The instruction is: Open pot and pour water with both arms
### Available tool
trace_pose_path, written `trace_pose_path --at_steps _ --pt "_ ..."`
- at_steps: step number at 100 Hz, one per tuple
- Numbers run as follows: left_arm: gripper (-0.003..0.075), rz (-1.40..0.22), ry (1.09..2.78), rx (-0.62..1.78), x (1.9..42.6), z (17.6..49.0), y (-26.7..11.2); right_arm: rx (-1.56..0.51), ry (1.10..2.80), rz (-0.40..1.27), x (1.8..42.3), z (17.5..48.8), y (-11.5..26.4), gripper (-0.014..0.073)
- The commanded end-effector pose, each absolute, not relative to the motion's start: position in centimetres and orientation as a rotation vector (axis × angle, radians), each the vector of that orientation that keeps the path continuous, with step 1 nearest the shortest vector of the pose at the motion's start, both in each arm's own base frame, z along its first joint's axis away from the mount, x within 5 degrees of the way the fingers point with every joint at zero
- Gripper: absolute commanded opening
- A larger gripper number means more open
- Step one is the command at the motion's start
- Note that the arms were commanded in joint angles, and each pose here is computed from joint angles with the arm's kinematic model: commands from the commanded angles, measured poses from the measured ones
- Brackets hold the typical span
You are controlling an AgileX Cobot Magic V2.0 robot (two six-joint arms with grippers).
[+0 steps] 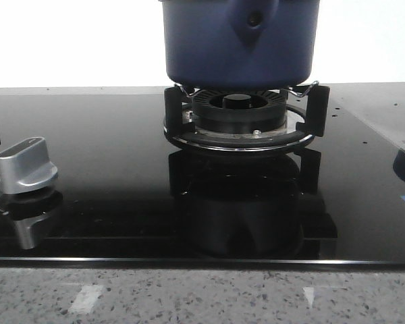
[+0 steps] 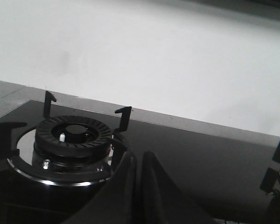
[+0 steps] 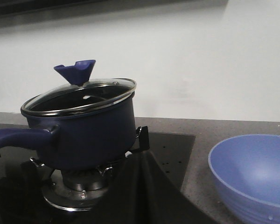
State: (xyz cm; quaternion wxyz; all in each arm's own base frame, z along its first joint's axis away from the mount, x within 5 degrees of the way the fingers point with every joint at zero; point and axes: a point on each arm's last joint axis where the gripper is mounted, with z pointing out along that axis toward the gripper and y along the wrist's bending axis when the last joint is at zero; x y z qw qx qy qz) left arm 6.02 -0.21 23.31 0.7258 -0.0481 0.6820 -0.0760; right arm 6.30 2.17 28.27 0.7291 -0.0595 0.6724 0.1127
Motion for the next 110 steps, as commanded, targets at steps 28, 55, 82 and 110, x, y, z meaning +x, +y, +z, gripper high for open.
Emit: trace_pose_path --at_steps 28,55,82,110 --pt "-0.0020 -0.184 1.435 -0.116 5.5 20.8 -0.2 -0.107 1.450 0.238 6.2 29.2 2.0 -0.0047" --pt "-0.0020 -0.186 1.464 -0.115 5.5 20.6 -0.2 -0.107 1.450 0.238 6.2 29.2 2.0 -0.0047" --pt "-0.0020 -0.186 1.464 -0.115 5.5 20.6 -0.2 -0.107 1.450 0.238 6.2 29.2 2.0 -0.0047" --pt "-0.0020 -0.186 1.464 -0.115 5.5 20.6 -0.2 -0.107 1.450 0.238 6.2 29.2 2.0 -0.0047"
